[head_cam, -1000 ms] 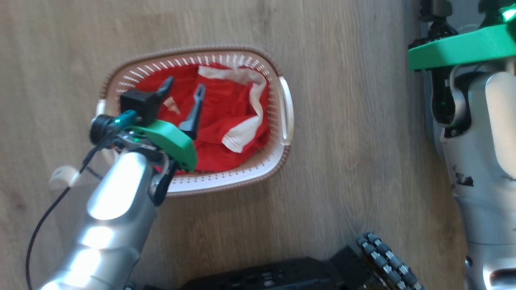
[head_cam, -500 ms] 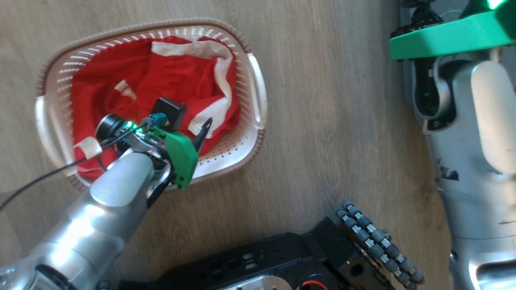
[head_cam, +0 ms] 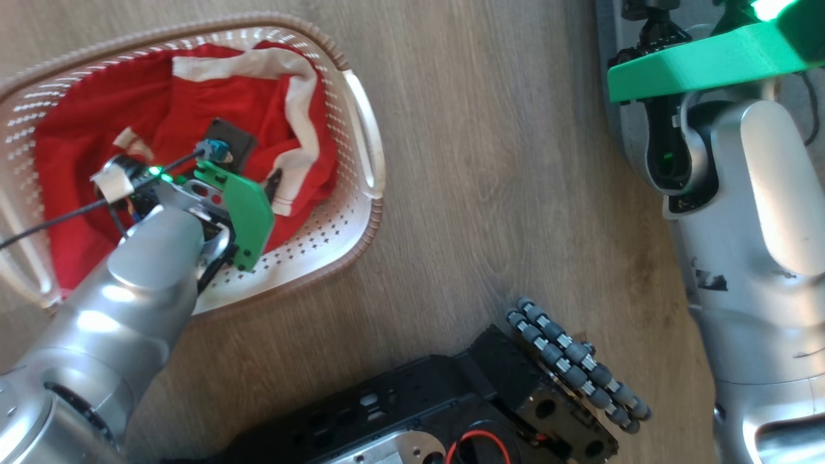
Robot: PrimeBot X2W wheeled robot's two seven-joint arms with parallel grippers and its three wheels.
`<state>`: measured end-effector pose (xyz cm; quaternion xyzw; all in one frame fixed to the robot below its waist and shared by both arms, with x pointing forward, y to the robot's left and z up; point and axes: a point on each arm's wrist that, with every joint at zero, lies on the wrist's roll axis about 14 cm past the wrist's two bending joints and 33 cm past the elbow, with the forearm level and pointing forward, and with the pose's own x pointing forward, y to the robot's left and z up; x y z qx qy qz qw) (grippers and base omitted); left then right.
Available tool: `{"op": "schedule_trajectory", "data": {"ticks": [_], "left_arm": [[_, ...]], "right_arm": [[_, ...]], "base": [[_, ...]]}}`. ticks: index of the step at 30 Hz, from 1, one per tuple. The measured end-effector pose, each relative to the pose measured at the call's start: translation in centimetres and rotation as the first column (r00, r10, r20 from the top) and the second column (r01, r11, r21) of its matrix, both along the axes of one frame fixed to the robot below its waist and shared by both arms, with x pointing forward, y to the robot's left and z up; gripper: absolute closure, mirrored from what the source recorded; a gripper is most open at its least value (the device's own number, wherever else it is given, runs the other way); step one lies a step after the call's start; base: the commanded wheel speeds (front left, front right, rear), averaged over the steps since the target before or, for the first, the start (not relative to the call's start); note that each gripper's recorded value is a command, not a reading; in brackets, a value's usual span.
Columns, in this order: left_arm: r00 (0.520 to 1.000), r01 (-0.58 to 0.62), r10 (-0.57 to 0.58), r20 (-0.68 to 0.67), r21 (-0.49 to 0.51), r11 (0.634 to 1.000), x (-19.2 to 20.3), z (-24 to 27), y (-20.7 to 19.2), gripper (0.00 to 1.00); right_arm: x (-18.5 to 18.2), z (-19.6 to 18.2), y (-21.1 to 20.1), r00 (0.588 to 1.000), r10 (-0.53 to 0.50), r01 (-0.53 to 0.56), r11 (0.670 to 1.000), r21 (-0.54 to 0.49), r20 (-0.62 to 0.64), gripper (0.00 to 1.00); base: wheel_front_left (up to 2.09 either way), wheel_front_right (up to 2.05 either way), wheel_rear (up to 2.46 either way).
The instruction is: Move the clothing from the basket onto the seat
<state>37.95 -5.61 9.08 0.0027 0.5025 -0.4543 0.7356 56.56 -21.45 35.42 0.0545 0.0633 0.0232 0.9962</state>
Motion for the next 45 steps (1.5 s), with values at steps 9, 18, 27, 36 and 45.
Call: {"op": "schedule_trajectory", "data": {"ticks": [9,18,27,36,45], "left_arm": [[0.999,0.051,-0.05,-0.022,0.041,0.998,-0.6,-2.2,0.0,0.0],[0.996,0.083,-0.08,-0.043,0.092,0.992,-1.1,-2.8,0.9,1.0],[1.0,0.0,-0.001,0.018,0.066,0.998,1.1,-0.5,1.3,1.0],[0.99,-0.097,0.097,0.1,-0.005,0.995,2.4,4.9,1.3,1.0],[0.962,-0.191,0.199,0.186,-0.062,0.98,3.6,11.0,2.2,1.0]], "right_arm": [[-0.7,-1.7,-1.0,0.999,-0.025,0.025,1.0,0.0,-0.048,0.0],[-0.9,-2.2,-1.1,0.998,-0.03,0.031,1.0,0.003,-0.063,0.0],[-0.4,0.4,-1.4,0.999,-0.036,0.036,0.999,-0.021,-0.01,0.0],[0.2,5.1,0.3,0.996,0.003,-0.001,0.999,-0.032,0.085,0.0],[-0.6,9.4,2.1,0.987,0.046,-0.045,0.999,-0.015,0.152,0.0]], "base": [[0.0,0.0,0.0],[0.0,0.0,0.0],[0.0,0.0,0.0],[0.0,0.0,0.0],[0.0,0.0,0.0]]}}
